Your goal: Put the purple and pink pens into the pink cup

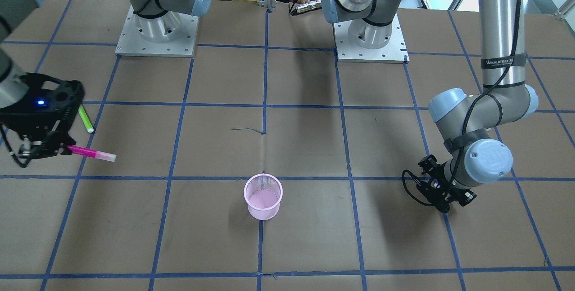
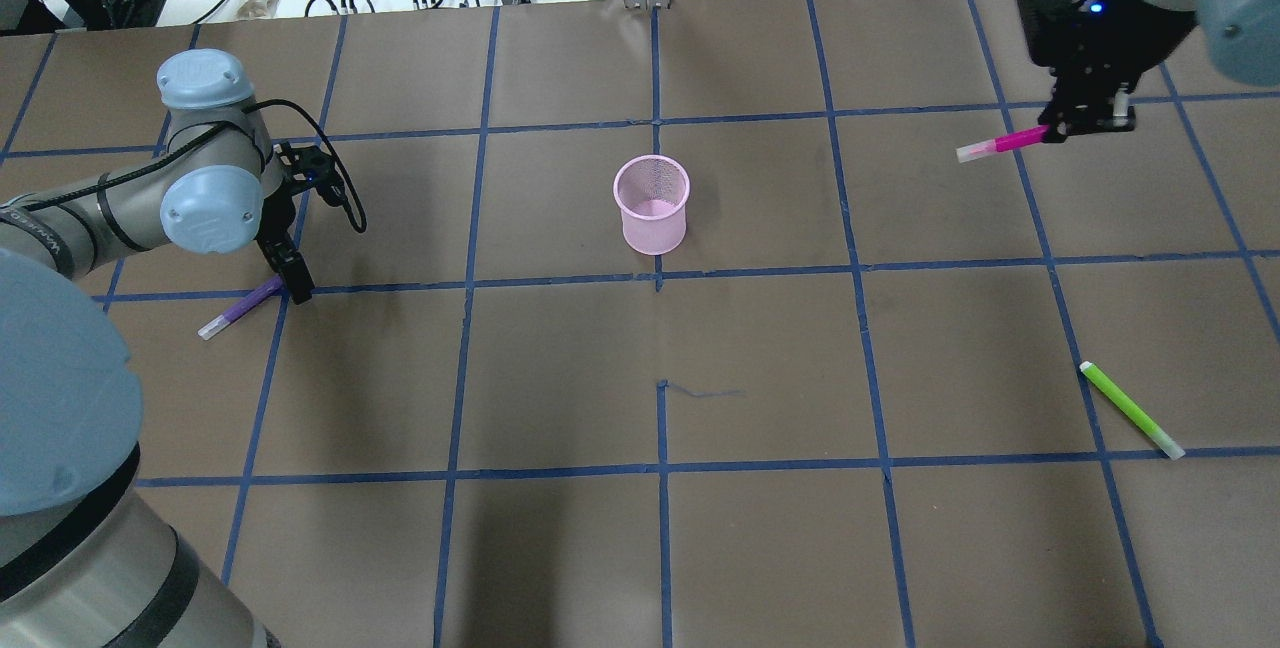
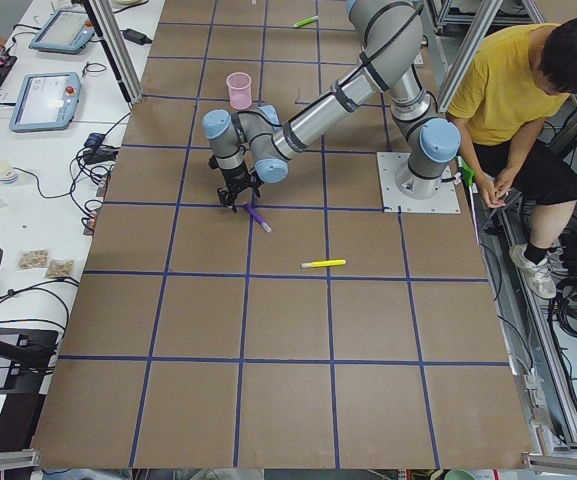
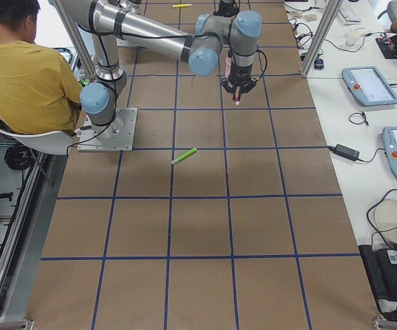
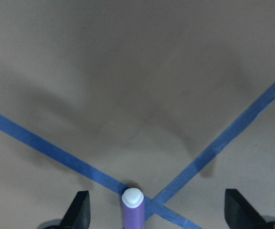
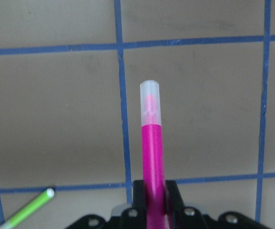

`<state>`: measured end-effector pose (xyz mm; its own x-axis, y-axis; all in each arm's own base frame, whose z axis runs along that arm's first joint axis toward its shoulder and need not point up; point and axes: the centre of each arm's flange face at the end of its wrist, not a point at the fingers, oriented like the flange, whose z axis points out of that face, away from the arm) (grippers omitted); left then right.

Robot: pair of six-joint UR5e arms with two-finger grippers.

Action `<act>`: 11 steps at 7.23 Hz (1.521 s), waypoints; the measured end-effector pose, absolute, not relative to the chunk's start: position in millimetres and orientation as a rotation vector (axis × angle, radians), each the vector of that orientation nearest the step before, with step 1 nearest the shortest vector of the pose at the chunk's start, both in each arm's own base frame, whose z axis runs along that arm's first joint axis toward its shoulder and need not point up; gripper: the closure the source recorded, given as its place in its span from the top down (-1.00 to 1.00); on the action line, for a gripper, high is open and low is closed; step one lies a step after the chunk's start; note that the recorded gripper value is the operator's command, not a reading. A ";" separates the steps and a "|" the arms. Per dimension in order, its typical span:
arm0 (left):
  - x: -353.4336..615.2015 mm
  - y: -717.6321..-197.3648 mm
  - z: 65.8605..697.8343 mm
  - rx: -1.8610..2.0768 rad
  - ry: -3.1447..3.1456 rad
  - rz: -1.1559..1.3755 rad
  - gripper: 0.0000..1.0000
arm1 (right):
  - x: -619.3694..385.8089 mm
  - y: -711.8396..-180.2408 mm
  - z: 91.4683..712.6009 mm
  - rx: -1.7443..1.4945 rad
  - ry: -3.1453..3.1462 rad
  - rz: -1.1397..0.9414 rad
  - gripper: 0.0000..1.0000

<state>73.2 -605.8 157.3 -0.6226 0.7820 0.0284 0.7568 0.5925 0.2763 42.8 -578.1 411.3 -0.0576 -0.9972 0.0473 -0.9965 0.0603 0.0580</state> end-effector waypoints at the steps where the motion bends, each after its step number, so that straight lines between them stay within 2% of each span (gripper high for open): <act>1: 75.7 -605.4 156.0 1.321 2.716 0.400 0.03 | 106.4 -577.0 413.8 2.029 -2.226 -0.038 -0.90; 2: 76.9 -604.9 156.1 1.323 2.714 0.398 -0.47 | 161.4 -579.5 411.8 1.955 -2.224 -0.053 -0.91; 3: 77.3 -604.7 158.0 1.320 2.712 0.391 -0.82 | 213.2 -588.4 409.2 1.891 -2.218 -0.053 -0.91; 4: 77.3 -604.6 160.9 1.315 2.710 0.384 -1.00 | 260.7 -599.0 402.9 1.855 -2.197 -0.069 -0.91; 6: 77.4 -604.7 165.1 1.307 2.709 0.375 -1.00 | 341.9 -606.6 372.0 1.809 -2.174 -0.143 -0.89; 9: 76.2 -605.7 173.4 1.302 2.702 0.355 -1.00 | 389.7 -600.9 321.1 1.765 -2.145 -0.235 -0.86; 10: 74.4 -606.3 183.6 1.299 2.693 0.337 -1.00 | 397.7 -599.9 308.4 1.746 -2.153 -0.248 -0.74; 11: 73.1 -606.8 198.3 1.292 2.683 0.314 -1.00 | 403.6 -600.0 299.8 1.737 -2.157 -0.254 0.03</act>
